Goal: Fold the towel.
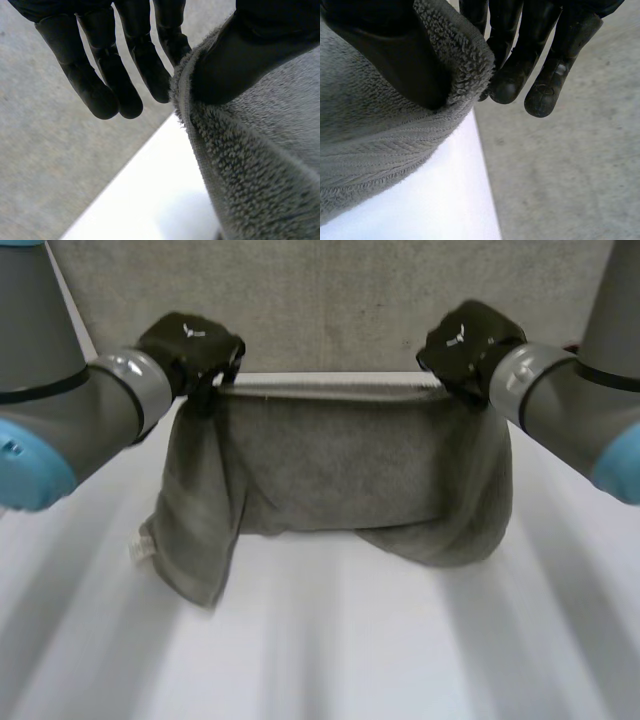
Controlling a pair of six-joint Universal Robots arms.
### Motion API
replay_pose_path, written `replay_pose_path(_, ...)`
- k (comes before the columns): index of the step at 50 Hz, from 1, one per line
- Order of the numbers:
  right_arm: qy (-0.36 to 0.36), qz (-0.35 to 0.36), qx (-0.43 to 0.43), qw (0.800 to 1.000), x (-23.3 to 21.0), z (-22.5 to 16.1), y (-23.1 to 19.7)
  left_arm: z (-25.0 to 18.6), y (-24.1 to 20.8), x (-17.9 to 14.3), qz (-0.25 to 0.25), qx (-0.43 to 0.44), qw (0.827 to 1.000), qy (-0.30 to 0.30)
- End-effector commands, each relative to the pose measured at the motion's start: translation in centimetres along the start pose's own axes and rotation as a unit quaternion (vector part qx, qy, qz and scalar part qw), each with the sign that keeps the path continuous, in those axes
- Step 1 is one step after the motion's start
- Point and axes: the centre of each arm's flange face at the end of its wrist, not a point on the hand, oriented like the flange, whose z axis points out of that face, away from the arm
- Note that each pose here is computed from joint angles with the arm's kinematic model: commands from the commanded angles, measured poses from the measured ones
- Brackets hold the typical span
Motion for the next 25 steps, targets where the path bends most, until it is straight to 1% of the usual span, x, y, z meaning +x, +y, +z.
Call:
replay_pose_path(1,0.187,-0.016,0.136,0.973,4.7,5.0,-3.2,3.2,-3.3,-2.5,0.076,0.103,0.989,-0.068)
replay_pose_path(2,0.188,-0.016,0.137,0.973,4.7,5.1,-3.2,3.7,-4.9,-3.4,0.102,0.144,0.979,-0.105)
replay_pose_path(3,0.245,-0.014,0.180,0.953,5.9,5.4,-4.8,3.9,-6.7,-4.6,0.116,0.191,0.963,-0.151)
replay_pose_path(4,0.245,-0.014,0.180,0.952,5.9,5.4,-4.8,3.9,-6.7,-4.7,0.116,0.191,0.963,-0.152)
replay_pose_path(5,0.295,-0.006,0.213,0.931,7.0,5.4,-6.0,3.7,-8.5,-5.9,0.123,0.236,0.942,-0.203)
replay_pose_path(6,0.336,0.003,0.242,0.910,8.1,5.0,-7.0,3.2,-10.3,-6.5,0.117,0.278,0.922,-0.242)
replay_pose_path(7,0.336,0.004,0.242,0.910,8.1,5.0,-7.1,3.2,-10.3,-6.5,0.117,0.279,0.922,-0.243)
replay_pose_path(8,0.366,0.011,0.265,0.892,9.2,4.3,-7.9,2.3,-11.8,-7.5,0.108,0.313,0.902,-0.277)
replay_pose_path(9,0.376,0.015,0.279,0.884,9.8,3.6,-8.4,1.8,-12.6,-7.8,0.101,0.338,0.888,-0.295)
replay_pose_path(12,0.369,0.016,0.280,0.886,10.0,3.0,-8.6,1.8,-12.3,-7.8,0.098,0.341,0.887,-0.296)
replay_pose_path(13,0.351,0.016,0.273,0.896,9.5,2.9,-8.4,2.1,-11.3,-7.5,0.098,0.326,0.896,-0.286)
replay_pose_path(14,0.325,0.017,0.258,0.910,8.4,3.2,-7.7,2.6,-9.9,-6.8,0.101,0.306,0.908,-0.269)
replay_pose_path(15,0.325,0.017,0.258,0.910,8.4,3.2,-7.7,2.6,-9.9,-6.8,0.101,0.306,0.908,-0.269)
replay_pose_path(17,0.273,0.025,0.218,0.937,6.0,4.1,-5.9,3.6,-6.4,-5.1,0.110,0.264,0.931,-0.225)
replay_pose_path(18,0.272,0.025,0.218,0.937,6.0,4.1,-5.9,3.6,-6.4,-5.1,0.110,0.264,0.932,-0.225)
replay_pose_path(19,0.245,0.029,0.197,0.949,4.6,4.5,-4.9,4.0,-4.5,-4.1,0.114,0.242,0.942,-0.203)
replay_pose_path(20,0.245,0.029,0.197,0.949,4.6,4.5,-4.8,4.0,-4.5,-4.1,0.114,0.242,0.942,-0.203)
replay_pose_path(22,0.196,0.033,0.159,0.967,1.9,5.0,-2.8,4.5,-0.6,-3.1,0.120,0.195,0.959,-0.169)
replay_pose_path(23,0.196,0.033,0.159,0.967,1.9,5.0,-2.8,4.5,-0.6,-3.1,0.120,0.195,0.959,-0.169)
replay_pose_path(25,0.148,0.040,0.118,0.981,-1.0,5.2,-0.6,4.6,3.7,-2.0,0.120,0.144,0.973,-0.132)
